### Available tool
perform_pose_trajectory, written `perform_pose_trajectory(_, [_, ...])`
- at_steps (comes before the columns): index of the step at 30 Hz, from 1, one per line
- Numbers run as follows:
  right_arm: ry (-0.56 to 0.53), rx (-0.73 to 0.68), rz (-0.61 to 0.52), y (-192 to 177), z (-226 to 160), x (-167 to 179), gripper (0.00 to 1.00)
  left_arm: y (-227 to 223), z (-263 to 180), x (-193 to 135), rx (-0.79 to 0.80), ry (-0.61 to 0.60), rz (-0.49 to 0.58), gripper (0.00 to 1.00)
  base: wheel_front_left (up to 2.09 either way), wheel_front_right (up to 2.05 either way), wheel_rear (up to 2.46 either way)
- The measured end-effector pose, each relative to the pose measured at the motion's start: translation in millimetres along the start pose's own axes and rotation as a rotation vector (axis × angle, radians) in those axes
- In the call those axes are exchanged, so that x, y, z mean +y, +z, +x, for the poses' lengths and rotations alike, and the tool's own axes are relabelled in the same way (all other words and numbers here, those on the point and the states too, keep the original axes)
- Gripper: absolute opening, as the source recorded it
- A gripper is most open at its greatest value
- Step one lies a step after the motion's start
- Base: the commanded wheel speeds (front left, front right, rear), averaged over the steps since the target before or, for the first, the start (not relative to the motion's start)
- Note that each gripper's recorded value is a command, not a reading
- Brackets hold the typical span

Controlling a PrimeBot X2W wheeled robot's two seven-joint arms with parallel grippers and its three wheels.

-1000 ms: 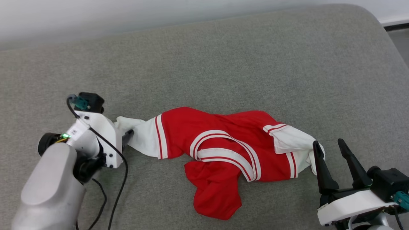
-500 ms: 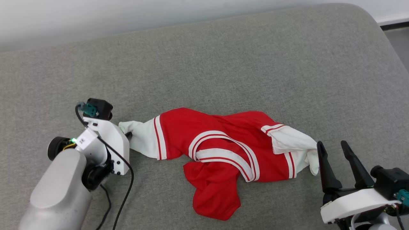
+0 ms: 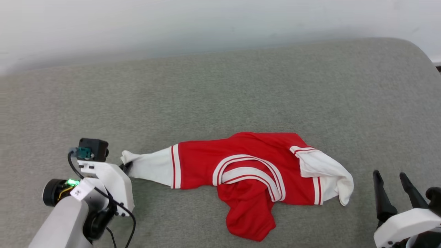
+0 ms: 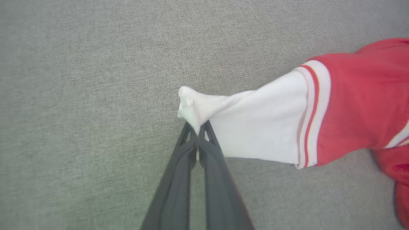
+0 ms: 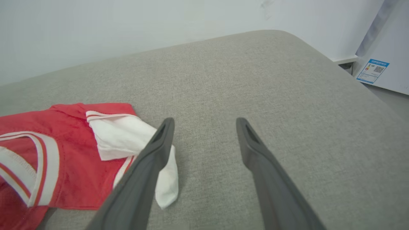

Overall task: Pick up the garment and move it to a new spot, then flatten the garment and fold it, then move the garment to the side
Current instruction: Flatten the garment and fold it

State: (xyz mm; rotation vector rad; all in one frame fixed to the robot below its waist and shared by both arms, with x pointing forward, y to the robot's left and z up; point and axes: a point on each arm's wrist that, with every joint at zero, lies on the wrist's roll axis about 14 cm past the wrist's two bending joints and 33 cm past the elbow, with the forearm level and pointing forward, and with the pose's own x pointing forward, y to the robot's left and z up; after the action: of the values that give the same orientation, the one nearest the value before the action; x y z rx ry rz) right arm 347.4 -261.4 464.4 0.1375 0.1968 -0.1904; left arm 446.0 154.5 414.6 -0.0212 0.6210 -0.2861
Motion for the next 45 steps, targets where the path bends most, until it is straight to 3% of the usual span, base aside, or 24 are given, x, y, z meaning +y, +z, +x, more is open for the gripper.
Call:
perform_pose_trajectory(5, [0.017, 0.158, -0.025, -25.8, -0.6, 4.6, 1.0, -3.1, -28.6, 5.1, -0.047, 0.031, -0.03, 0.0, 0.0, 0.0, 0.0])
perform_pose_trajectory(10, [0.144, 0.309, -0.1, -41.2, 4.0, 38.6, 1.0, -1.9, -48.9, 7.2, -0.082, 0.049, -0.044, 0.0, 0.0, 0.0, 0.0])
perform_pose_trajectory(11, [0.189, 0.394, -0.159, -49.2, 8.2, 47.9, 1.0, 0.8, -54.0, 6.5, -0.097, 0.05, -0.049, 0.0, 0.0, 0.0, 0.0])
perform_pose_trajectory(25, [0.259, 0.727, -0.281, -107.9, 32.3, 54.3, 1.0, -4.3, -42.5, 10.6, -0.085, 0.044, -0.065, 0.0, 0.0, 0.0, 0.0])
perform_pose_trajectory(28, [0.266, 0.768, -0.269, -114.8, 33.4, 55.2, 0.05, -3.4, -40.6, 11.5, -0.089, 0.043, -0.064, 0.0, 0.0, 0.0, 0.0])
perform_pose_trajectory(29, [0.268, 0.774, -0.266, -115.3, 34.1, 55.7, 0.0, -4.4, -40.4, 12.0, -0.087, 0.044, -0.064, 0.0, 0.0, 0.0, 0.0])
perform_pose_trajectory(38, [0.27, 0.649, -0.252, -83.3, 46.2, 58.2, 0.0, 10.4, -47.5, 15.7, -0.147, 0.06, -0.055, 0.0, 0.0, 0.0, 0.0])
perform_pose_trajectory(45, [0.251, 0.37, -0.292, 7.3, 67.8, 61.6, 0.0, 75.0, -64.4, 26.1, -0.329, 0.097, -0.023, 0.0, 0.0, 0.0, 0.0])
